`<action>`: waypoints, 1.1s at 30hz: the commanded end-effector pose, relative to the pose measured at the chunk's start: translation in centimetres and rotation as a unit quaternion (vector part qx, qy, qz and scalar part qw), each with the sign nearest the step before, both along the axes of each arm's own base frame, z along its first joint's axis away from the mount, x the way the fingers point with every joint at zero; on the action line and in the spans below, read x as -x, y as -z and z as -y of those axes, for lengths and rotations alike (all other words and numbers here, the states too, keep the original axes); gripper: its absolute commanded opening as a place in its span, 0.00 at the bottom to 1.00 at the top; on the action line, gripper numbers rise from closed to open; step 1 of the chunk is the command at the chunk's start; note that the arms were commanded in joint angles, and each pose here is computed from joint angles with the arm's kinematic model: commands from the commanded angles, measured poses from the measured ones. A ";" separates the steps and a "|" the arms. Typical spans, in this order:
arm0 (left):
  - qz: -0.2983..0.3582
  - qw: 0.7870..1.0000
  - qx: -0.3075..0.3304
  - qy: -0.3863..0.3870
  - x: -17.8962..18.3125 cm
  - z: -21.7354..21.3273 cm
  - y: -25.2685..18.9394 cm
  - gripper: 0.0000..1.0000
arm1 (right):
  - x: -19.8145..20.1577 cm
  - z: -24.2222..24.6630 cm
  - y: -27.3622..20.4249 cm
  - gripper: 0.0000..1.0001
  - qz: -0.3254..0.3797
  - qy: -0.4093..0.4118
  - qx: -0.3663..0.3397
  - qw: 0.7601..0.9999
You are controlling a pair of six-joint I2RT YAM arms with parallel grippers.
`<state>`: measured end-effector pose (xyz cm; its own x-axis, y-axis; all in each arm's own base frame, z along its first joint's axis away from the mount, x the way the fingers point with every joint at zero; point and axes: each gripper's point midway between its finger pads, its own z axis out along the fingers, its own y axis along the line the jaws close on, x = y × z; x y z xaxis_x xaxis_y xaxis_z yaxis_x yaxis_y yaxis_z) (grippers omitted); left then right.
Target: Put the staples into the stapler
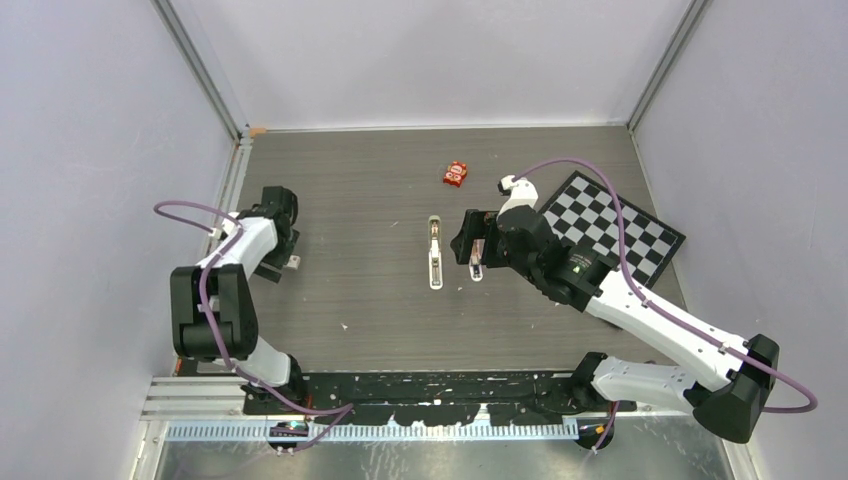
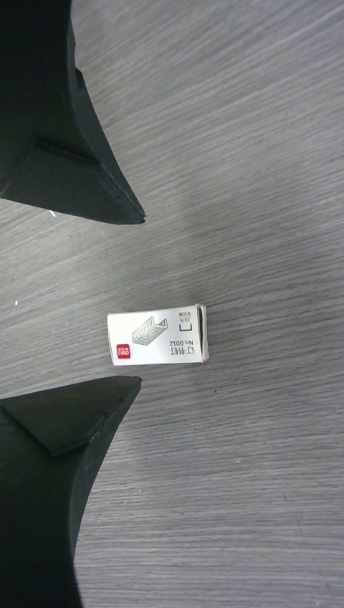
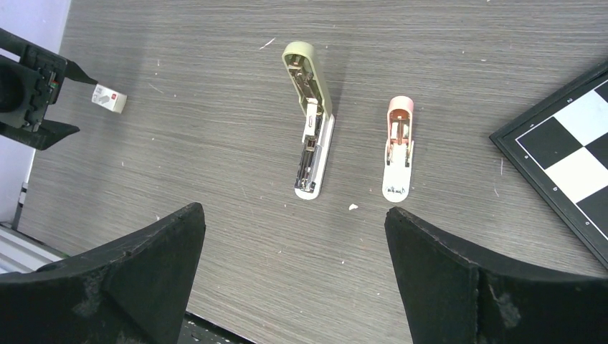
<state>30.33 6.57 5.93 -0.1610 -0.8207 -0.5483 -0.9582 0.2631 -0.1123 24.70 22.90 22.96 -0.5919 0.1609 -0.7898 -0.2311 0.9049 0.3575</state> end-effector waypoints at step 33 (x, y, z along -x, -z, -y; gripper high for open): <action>0.001 0.999 0.034 -0.015 -2.6 0.1 3.5 0.51 | -0.4 0.1 -1.2 1.00 0.024 0.009 -0.012 1.000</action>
<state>32.58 6.11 2.28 -0.1519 -0.8606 -0.4862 -0.9634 0.2387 -0.1216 24.81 22.58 22.69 -0.5869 0.1446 -0.7966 -0.2287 0.9143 0.3344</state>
